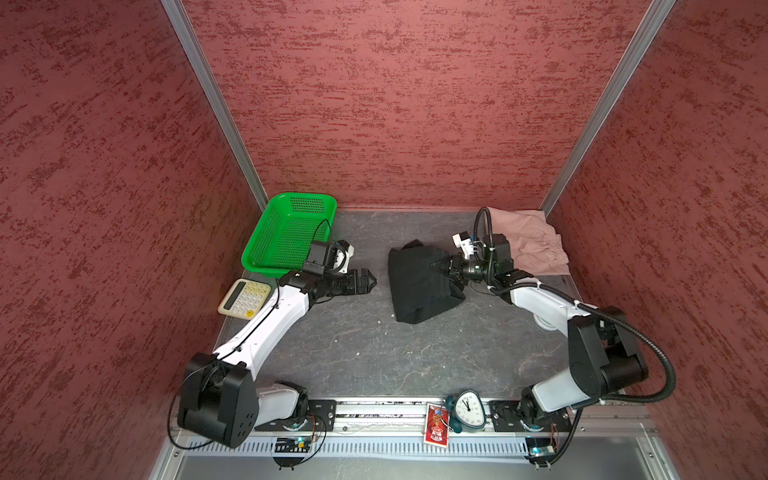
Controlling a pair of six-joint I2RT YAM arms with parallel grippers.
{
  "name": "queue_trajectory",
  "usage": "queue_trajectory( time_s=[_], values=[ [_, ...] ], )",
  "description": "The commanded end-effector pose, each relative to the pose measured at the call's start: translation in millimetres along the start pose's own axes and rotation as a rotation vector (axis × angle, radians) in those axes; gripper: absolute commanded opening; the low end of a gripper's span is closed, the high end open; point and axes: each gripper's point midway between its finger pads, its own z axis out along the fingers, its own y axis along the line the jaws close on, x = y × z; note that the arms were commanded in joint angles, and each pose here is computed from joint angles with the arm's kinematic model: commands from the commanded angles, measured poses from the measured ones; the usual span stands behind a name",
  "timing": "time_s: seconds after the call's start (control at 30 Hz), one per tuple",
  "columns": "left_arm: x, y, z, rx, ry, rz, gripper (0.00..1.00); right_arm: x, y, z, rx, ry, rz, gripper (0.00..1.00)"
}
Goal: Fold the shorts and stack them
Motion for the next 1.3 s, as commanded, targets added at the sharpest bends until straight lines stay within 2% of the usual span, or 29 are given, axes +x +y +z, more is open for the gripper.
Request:
queue_trajectory(
  time_s=[0.0,0.03,0.1,0.2,0.3,0.43,0.53,0.63,0.7,0.77,0.83,0.97,1.13,1.27],
  values=[
    [-9,-33,23,0.079,0.018,0.086,0.99,-3,-31,-10,0.137,-0.013,-0.031,0.11],
    [-8,-38,31,0.08,0.034,0.109,0.99,-3,-41,-12,0.177,-0.021,-0.032,0.18],
    [-2,-52,46,0.086,0.072,0.163,0.99,-5,-63,-19,0.287,-0.039,-0.042,0.27],
    [0,-60,62,0.086,0.107,0.2,0.99,-14,-78,-33,0.431,-0.073,-0.089,0.57],
    [-11,-73,72,0.117,0.1,0.239,0.99,-19,-78,-54,0.533,-0.105,-0.121,0.73],
    [-31,-88,88,0.138,0.099,0.285,0.99,-5,-81,-84,0.598,-0.145,-0.091,0.8],
    [-35,-93,104,0.152,0.125,0.291,0.99,26,-94,-96,0.621,-0.132,-0.032,0.86],
    [-31,-79,113,0.094,0.164,0.264,0.99,53,-97,-101,0.572,-0.141,0.009,0.94],
    [-26,-69,112,0.069,0.162,0.248,0.99,60,-93,-100,0.492,-0.168,0.022,0.99],
    [-24,-56,107,0.066,0.15,0.202,0.99,68,-89,-90,0.358,-0.183,0.037,0.99],
    [-21,-43,101,0.076,0.146,0.145,0.99,71,-93,-79,0.281,-0.185,0.044,0.99],
    [-12,-25,91,0.098,0.128,0.083,0.99,76,-113,-65,0.272,-0.148,0.046,0.99],
    [10,-26,98,0.171,0.147,0.093,0.99,65,-96,-55,0.15,-0.161,0.008,0.99],
    [22,-27,111,0.238,0.179,0.078,0.99,62,-111,-50,0.187,-0.162,0.041,0.99]
  ],
)
